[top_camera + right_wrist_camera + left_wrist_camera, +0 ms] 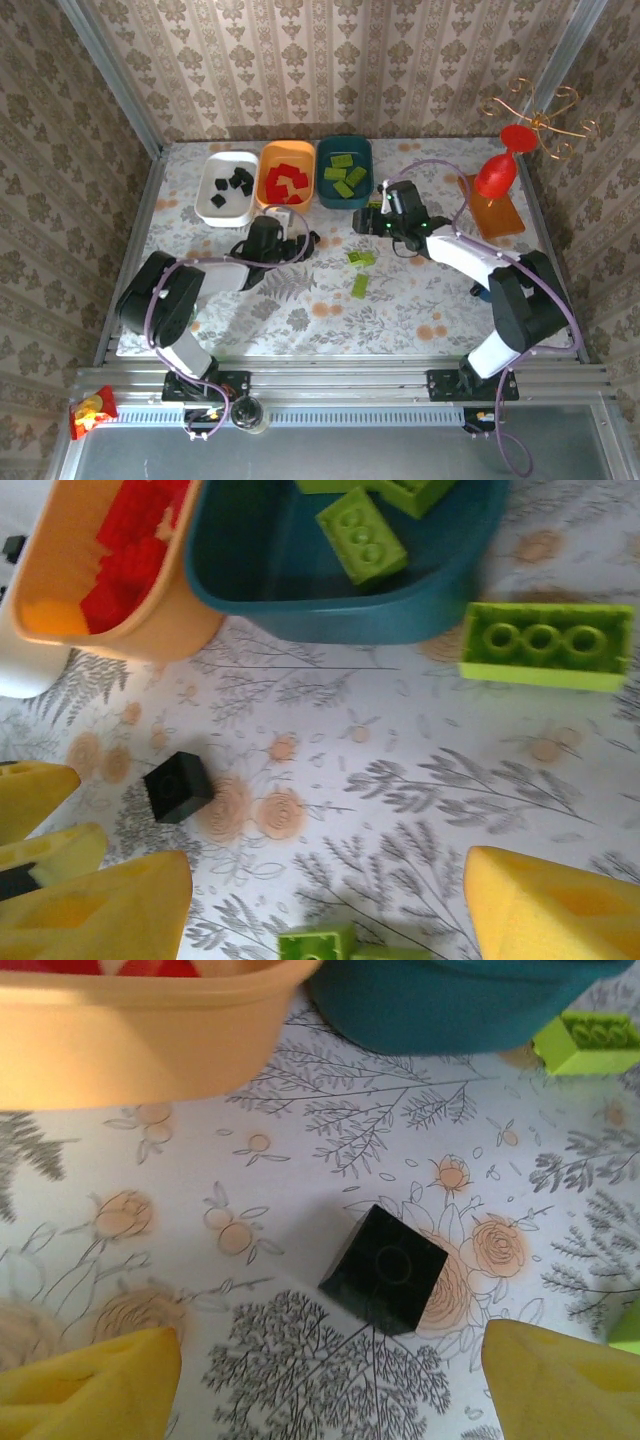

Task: Sort the legos into containers by color
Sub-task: Pick up the lego from the center of the table, then place the lego in the container.

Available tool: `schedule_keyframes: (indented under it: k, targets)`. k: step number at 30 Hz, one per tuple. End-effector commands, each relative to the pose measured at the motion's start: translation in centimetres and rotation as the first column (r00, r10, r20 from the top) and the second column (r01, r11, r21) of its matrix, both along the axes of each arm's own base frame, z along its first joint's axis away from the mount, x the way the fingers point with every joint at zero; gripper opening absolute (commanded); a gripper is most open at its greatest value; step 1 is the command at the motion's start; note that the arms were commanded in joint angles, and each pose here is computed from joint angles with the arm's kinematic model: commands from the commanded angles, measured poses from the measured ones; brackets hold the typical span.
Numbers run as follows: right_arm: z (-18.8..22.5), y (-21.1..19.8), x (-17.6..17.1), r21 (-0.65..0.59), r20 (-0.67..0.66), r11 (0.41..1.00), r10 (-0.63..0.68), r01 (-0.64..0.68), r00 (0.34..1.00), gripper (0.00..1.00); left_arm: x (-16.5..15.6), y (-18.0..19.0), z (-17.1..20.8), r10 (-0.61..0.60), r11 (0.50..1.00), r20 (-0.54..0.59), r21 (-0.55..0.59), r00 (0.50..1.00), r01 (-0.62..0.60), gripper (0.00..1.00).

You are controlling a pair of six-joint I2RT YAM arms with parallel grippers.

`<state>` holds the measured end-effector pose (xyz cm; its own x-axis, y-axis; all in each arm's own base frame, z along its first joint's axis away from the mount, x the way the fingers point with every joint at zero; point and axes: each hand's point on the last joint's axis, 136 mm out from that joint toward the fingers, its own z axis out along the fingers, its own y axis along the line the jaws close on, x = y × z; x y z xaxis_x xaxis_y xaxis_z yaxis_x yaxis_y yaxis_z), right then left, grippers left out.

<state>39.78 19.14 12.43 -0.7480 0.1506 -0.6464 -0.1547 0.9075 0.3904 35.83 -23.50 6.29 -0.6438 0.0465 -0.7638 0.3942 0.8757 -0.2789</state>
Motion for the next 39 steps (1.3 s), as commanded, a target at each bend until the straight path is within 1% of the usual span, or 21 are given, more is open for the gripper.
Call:
schedule_keyframes:
  k: [1, 4, 7, 14, 18, 23, 26, 29, 31, 35, 39]
  targets:
    - [-0.5, -0.9, -0.3, -0.004, 0.0, 0.999, -0.036, 0.036, 0.999, 0.75, 0.4, -0.9, -1.6, -0.082, 0.987, -0.013, 0.139, 0.997, 0.083, 0.8]
    - [-1.0, -0.8, -0.4, 0.001, -0.015, 0.999, -0.034, 0.034, 0.999, 0.76, 0.6, -2.3, -2.7, -0.133, 0.972, -0.038, 0.191, 0.99, 0.138, 0.8]
    - [-1.5, -0.7, -0.3, 0.006, -0.024, 0.999, -0.033, 0.033, 0.999, 0.76, 1.1, -3.0, -3.6, -0.149, 0.958, -0.055, 0.239, 0.987, 0.158, 0.79]
    - [-2.0, -0.6, -0.3, 0.014, -0.037, 0.999, -0.028, 0.029, 0.999, 0.77, 1.5, -3.8, -4.8, -0.166, 0.94, -0.078, 0.288, 0.983, 0.181, 0.59]
    - [-2.4, -0.6, -0.3, 0.015, -0.048, 0.999, -0.029, 0.029, 0.998, 0.77, 1.6, -4.2, -4.5, -0.165, 0.949, -0.06, 0.262, 0.984, 0.175, 0.48]
    - [-2.5, -0.6, -0.4, 0.013, -0.052, 0.999, -0.028, 0.029, 0.998, 0.77, 1.6, -3.9, -2.6, -0.139, 0.968, -0.006, 0.21, 0.99, 0.137, 0.39]
    - [-2.2, -0.8, -0.5, 0.011, -0.042, 0.999, -0.035, 0.035, 0.999, 0.77, 1.7, -2.3, 0.3, -0.084, 0.983, 0.06, 0.17, 0.995, 0.073, 0.37]
    - [-2.1, -0.7, -0.5, 0.024, -0.035, 0.999, -0.039, 0.04, 0.999, 0.77, 2.4, 0.4, 3.8, 0.011, 0.995, 0.133, 0.096, 0.991, -0.023, 0.34]
    - [-2.2, -0.6, -0.5, 0.033, -0.034, 0.999, -0.037, 0.038, 0.999, 0.77, 3.2, 2.5, 5.7, 0.081, 0.995, 0.165, 0.052, 0.983, -0.091, 0.33]
    - [-2.3, -0.1, -0.4, 0.045, -0.039, 0.999, -0.029, 0.03, 0.999, 0.77, 6.0, 8.2, 8.1, 0.246, 0.967, 0.176, 0.022, 0.953, -0.253, 0.34]
    - [-2.4, 0.3, -0.7, 0.044, -0.04, 0.999, -0.019, 0.021, 0.999, 0.77, 9.2, 13.2, 8.9, 0.38, 0.92, 0.164, 0.036, 0.911, -0.39, 0.34]
